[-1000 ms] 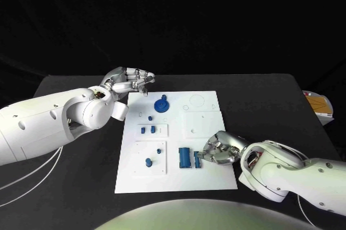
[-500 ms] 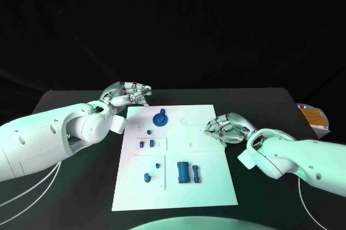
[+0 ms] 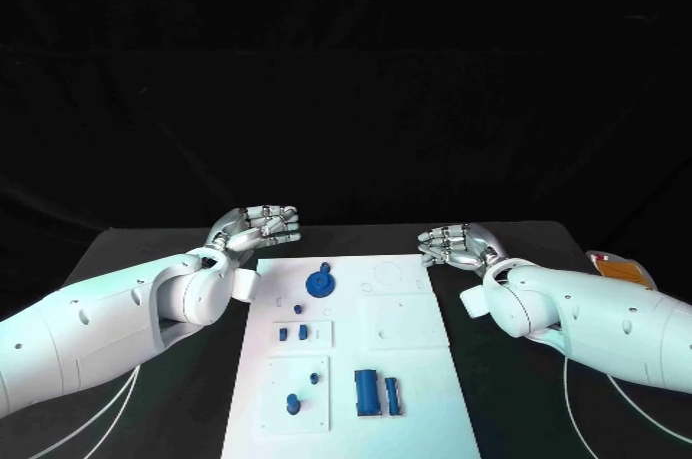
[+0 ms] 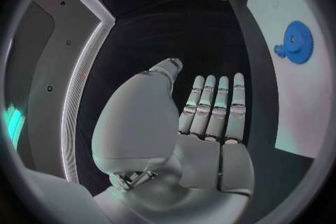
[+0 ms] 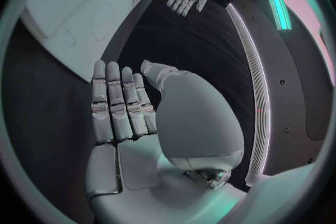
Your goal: Assemble the parts on the task board
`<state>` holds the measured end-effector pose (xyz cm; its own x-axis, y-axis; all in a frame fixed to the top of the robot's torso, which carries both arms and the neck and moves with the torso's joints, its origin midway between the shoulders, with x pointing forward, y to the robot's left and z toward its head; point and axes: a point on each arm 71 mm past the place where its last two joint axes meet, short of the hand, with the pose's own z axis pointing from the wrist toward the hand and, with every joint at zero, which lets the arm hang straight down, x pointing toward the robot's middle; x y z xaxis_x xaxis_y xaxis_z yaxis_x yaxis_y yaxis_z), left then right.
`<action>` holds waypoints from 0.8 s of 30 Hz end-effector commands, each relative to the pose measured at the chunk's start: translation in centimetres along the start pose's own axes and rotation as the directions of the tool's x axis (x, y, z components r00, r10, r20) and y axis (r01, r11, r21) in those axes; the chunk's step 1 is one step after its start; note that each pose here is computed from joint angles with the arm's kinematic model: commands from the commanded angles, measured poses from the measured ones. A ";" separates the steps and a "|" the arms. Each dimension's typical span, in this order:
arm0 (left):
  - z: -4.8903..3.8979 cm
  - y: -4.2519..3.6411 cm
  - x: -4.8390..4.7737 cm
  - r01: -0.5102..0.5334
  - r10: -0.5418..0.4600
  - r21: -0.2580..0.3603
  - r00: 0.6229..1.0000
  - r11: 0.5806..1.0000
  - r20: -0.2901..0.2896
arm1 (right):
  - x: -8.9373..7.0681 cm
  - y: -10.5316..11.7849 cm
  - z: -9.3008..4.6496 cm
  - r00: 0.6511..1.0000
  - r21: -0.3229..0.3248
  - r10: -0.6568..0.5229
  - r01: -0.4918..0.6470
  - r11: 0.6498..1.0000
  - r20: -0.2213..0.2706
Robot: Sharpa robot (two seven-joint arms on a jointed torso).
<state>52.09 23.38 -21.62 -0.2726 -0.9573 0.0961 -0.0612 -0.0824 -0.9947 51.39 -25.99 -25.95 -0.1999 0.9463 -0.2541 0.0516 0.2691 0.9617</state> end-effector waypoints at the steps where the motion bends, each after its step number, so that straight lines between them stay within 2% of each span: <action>1: 0.14 -0.10 -0.60 0.012 -0.016 0.056 0.997 0.998 0.075 | 0.3 0.3 0.4 0.991 -0.037 0.124 -0.126 0.991 -0.042; 2: 0.24 0.09 -0.78 0.005 -0.010 0.057 0.996 0.998 0.093 | 0.4 0.3 0.7 0.990 -0.043 0.130 -0.132 0.990 -0.046; 3: 0.13 0.24 -0.31 0.001 -0.001 0.008 1.000 1.000 0.026 | 0.1 0.0 0.5 0.999 -0.007 0.035 -0.035 0.999 -0.001; 9: -0.17 0.42 0.17 -0.004 0.004 0.012 0.999 1.000 0.046 | 0.9 0.5 0.1 0.998 -0.022 0.065 -0.065 0.998 0.018; 15: -1.15 0.89 1.61 -0.022 0.020 0.021 0.994 1.000 0.104 | 3.2 2.0 -1.3 0.986 -0.060 0.151 -0.147 0.987 0.072; 19: -2.32 1.24 3.12 -0.044 0.039 0.029 0.986 0.999 0.164 | 5.0 3.4 -2.7 0.968 -0.086 0.220 -0.210 0.974 0.118; 24: -3.51 1.44 4.47 -0.067 0.058 0.035 0.974 0.997 0.219 | 6.1 4.5 -3.8 0.953 -0.099 0.263 -0.250 0.963 0.150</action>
<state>47.56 19.39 -22.84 -0.1697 -0.9808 0.0957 -0.0696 -0.0850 -0.9940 46.87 -19.04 -22.88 -0.1371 0.9906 0.0007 0.0239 0.0026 0.9997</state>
